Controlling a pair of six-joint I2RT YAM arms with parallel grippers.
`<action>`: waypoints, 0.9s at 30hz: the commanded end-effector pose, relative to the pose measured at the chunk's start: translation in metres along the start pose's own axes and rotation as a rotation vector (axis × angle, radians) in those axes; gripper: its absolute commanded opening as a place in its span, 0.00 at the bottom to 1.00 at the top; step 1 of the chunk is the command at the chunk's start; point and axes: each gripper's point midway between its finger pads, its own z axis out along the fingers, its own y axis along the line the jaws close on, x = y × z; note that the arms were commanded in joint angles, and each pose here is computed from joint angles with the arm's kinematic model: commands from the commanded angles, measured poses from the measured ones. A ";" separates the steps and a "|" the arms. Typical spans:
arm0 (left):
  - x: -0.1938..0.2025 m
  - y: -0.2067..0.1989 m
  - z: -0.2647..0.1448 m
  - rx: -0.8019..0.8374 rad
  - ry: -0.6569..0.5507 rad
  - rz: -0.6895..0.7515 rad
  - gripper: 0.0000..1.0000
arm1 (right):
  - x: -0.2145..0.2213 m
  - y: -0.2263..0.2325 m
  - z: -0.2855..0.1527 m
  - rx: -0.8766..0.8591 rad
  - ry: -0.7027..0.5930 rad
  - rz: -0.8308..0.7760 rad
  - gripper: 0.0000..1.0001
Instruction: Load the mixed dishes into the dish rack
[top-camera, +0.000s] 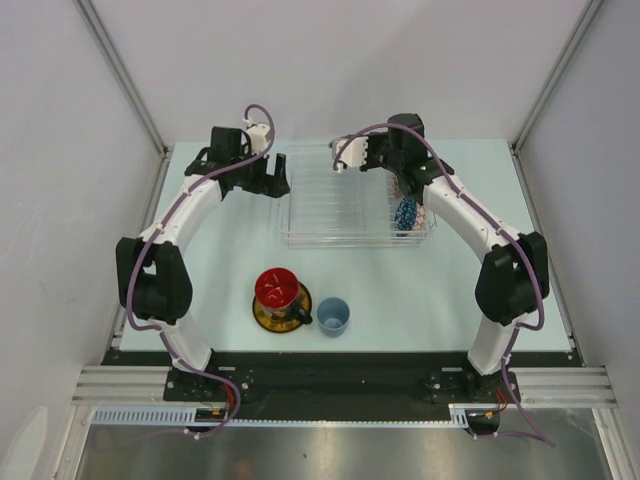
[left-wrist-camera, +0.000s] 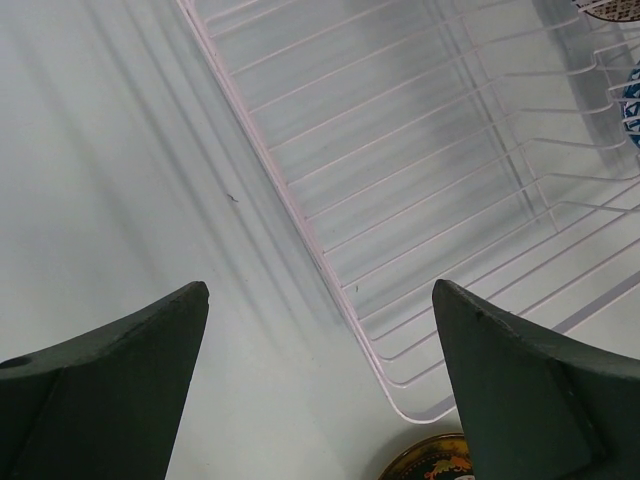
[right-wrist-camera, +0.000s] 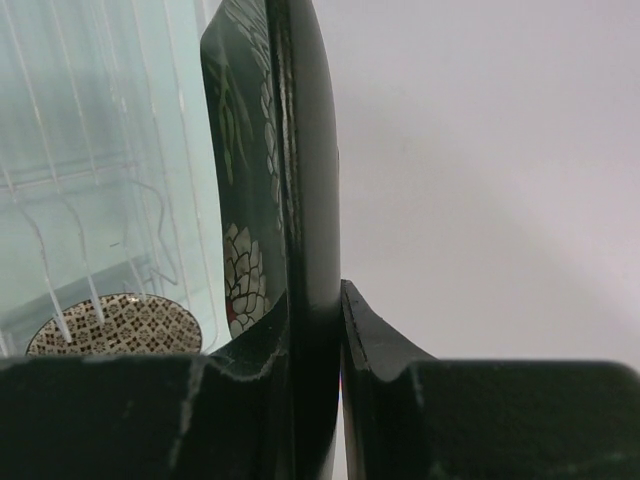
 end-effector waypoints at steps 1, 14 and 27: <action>-0.020 -0.002 -0.013 -0.004 -0.066 0.002 1.00 | -0.021 -0.084 -0.013 0.244 -0.106 -0.073 0.00; -0.012 0.000 -0.004 -0.002 -0.057 0.001 1.00 | -0.002 -0.052 0.019 0.180 -0.097 -0.052 0.00; -0.002 0.000 0.002 0.006 -0.042 -0.003 1.00 | 0.019 -0.069 0.019 0.255 -0.063 -0.044 0.00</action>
